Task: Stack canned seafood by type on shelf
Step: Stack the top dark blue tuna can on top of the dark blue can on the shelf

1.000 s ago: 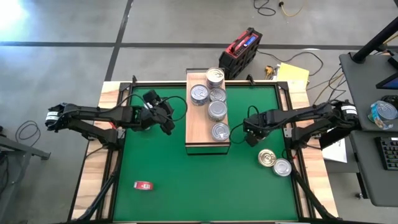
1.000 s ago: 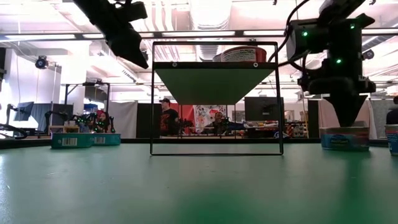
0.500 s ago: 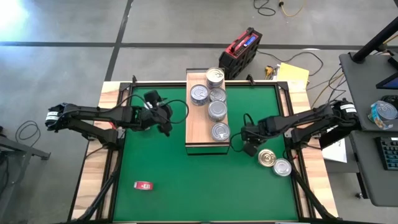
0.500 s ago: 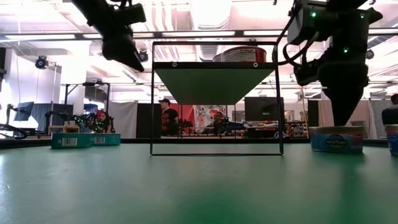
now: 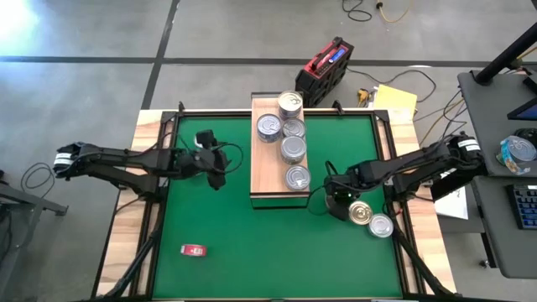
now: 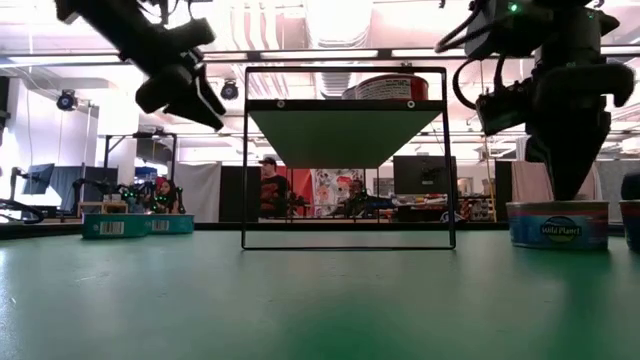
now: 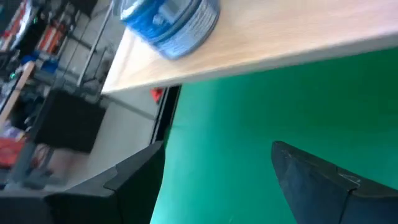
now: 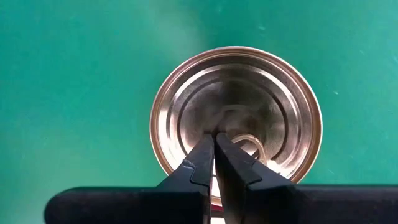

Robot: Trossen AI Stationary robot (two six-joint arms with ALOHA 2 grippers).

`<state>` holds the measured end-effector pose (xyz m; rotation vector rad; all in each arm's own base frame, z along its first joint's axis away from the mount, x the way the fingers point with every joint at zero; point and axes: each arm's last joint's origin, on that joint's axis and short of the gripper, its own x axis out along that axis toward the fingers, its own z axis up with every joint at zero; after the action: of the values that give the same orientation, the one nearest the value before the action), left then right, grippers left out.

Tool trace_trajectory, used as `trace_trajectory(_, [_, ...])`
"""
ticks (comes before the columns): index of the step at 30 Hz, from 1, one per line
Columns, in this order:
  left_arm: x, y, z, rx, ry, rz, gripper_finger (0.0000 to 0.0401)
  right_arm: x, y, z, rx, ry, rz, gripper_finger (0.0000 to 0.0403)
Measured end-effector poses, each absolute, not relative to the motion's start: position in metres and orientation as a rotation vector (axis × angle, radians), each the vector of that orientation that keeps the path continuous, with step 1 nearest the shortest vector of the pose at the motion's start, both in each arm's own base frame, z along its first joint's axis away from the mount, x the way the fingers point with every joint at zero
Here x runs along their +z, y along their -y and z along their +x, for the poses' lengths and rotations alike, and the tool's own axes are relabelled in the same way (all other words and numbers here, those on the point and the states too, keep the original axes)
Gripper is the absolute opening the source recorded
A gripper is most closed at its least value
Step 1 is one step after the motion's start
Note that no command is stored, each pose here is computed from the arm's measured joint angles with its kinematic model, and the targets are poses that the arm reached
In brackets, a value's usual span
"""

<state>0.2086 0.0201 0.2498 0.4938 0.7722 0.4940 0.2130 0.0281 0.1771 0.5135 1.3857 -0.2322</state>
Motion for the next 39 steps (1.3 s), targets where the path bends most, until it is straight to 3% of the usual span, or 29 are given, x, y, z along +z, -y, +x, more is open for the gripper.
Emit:
trace_trajectory(12, [0.240,-0.017,0.177,0.422,-0.620,0.451,0.0277,0.178,-0.042,0.214,-0.136,-1.366,0.441,0.0009])
trace_trajectory(22, [0.249,-0.017,0.165,0.437,-0.543,0.439,0.0277,0.180,-0.074,0.214,0.135,-1.310,0.223,0.0009])
trace_trajectory(29, [0.250,-0.017,0.165,0.440,-0.533,0.433,0.0277,0.176,-0.086,0.223,0.136,-1.222,0.183,0.0009])
trace_trajectory(39, [0.250,-0.017,0.166,0.444,-0.520,0.423,0.0277,0.180,-0.097,0.237,0.151,-1.258,0.153,0.0009])
